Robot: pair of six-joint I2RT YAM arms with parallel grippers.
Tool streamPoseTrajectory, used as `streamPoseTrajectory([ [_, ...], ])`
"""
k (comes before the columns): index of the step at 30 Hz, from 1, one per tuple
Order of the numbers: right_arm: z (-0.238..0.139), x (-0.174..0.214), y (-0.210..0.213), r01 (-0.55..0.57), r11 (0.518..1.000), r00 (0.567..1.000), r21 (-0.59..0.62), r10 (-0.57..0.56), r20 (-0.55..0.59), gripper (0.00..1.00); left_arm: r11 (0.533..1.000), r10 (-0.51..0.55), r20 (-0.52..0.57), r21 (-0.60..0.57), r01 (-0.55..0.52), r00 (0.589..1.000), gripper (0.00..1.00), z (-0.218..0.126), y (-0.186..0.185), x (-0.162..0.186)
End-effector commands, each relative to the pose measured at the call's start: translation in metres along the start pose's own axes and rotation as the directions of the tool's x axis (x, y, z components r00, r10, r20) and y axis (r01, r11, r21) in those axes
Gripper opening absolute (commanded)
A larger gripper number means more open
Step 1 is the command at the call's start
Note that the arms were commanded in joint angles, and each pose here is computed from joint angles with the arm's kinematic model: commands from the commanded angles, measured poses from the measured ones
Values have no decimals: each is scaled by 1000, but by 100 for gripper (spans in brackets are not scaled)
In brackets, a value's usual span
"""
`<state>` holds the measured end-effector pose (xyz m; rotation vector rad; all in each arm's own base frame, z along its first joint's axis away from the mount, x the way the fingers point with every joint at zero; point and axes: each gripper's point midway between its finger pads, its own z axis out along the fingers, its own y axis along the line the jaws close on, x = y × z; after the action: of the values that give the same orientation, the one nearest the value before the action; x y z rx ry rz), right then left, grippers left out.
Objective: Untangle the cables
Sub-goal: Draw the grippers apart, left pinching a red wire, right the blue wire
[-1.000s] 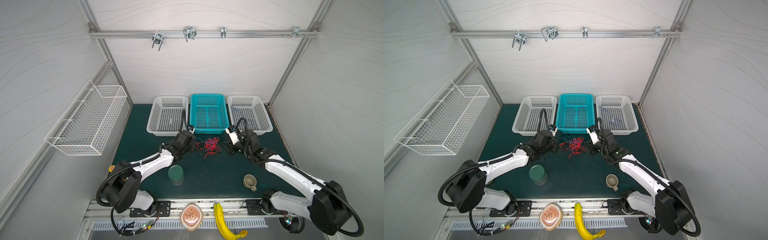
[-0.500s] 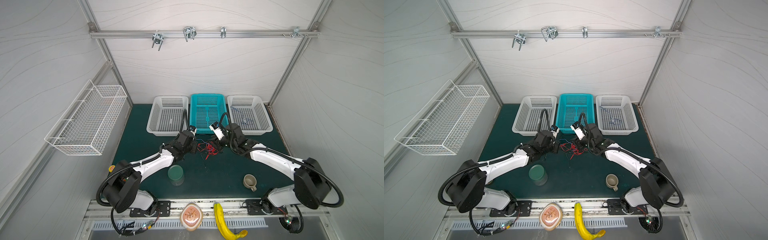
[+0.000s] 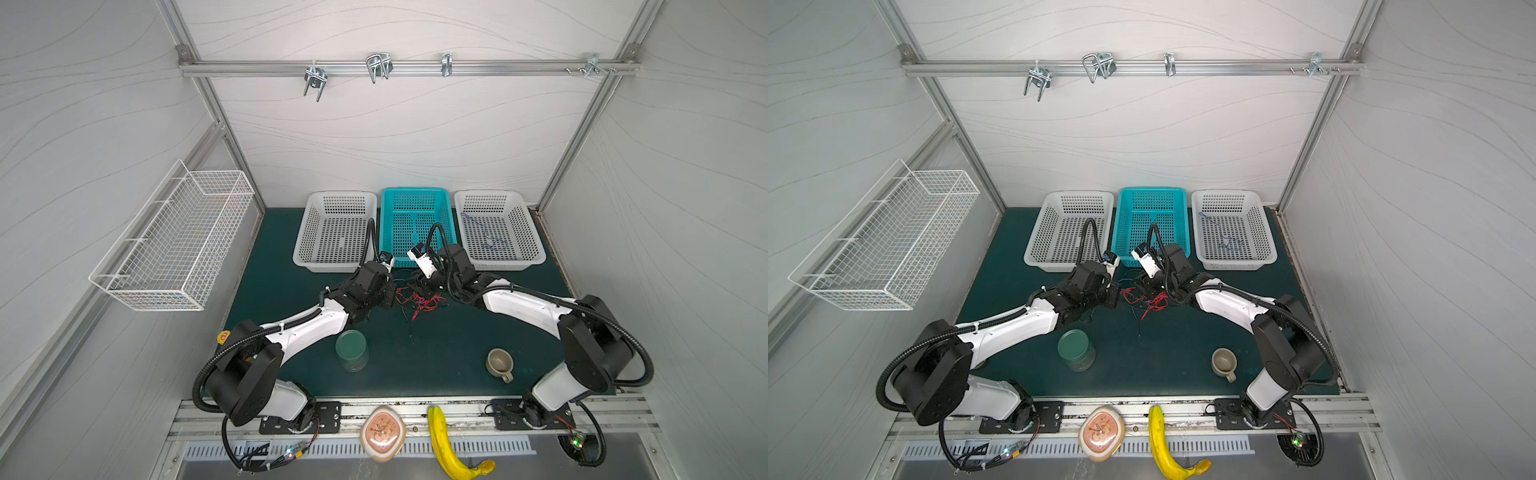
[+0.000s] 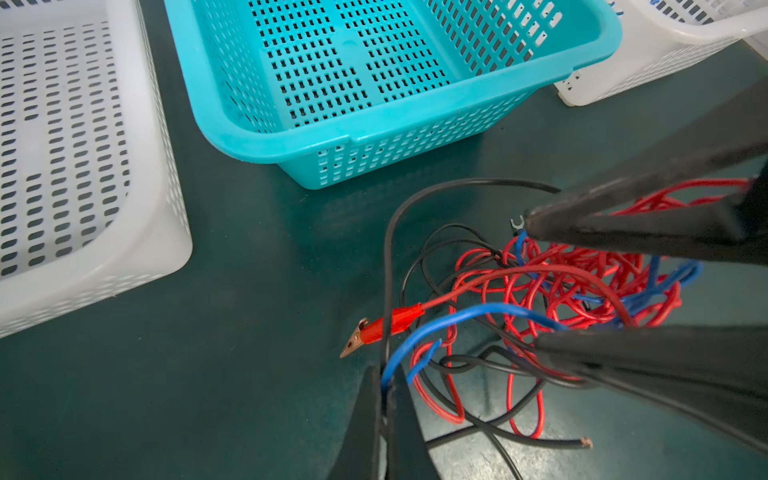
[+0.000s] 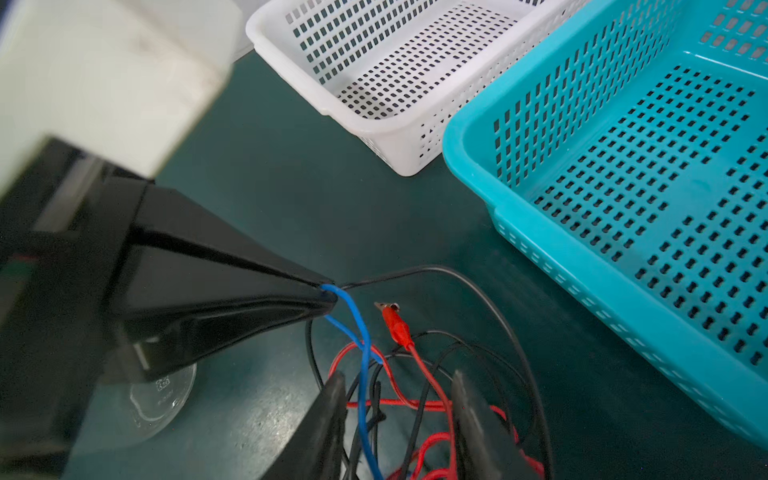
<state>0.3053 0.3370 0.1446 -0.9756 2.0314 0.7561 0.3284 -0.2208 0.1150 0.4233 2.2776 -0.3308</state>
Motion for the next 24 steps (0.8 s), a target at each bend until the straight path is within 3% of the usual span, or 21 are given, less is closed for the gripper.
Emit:
streamPoseTrajectory([
  [1,7,-2,8,-2,999,1000,-40,2,7,41,1000,-9,71,20,8,997,0,-5,-7,-26],
  [4,10,2,7,-6,999,1000,-37,6,-8,34,1000,-8,72,20,6,997,0,-5,-7,-26],
  [8,8,0,0,-8,1000,1000,7,8,-5,0,1000,0,70,2,0,998,0,-3,-4,-25],
  [10,2,-8,-4,-5,999,1000,40,5,16,0,1000,8,58,-10,-8,998,5,-1,-2,-22],
  [12,-9,-20,-5,-7,997,999,72,3,47,0,1000,14,51,-21,-13,999,28,-1,0,-21],
  [15,-28,-37,-5,-15,994,996,106,5,86,0,1000,15,59,-28,-13,998,48,-4,1,-21],
  [19,-51,-49,-7,-33,987,993,157,15,116,0,999,28,86,-27,-26,996,57,-10,3,-23],
  [24,-76,-58,-3,-37,984,987,175,8,163,0,999,47,99,-30,-44,994,58,-14,3,-23],
])
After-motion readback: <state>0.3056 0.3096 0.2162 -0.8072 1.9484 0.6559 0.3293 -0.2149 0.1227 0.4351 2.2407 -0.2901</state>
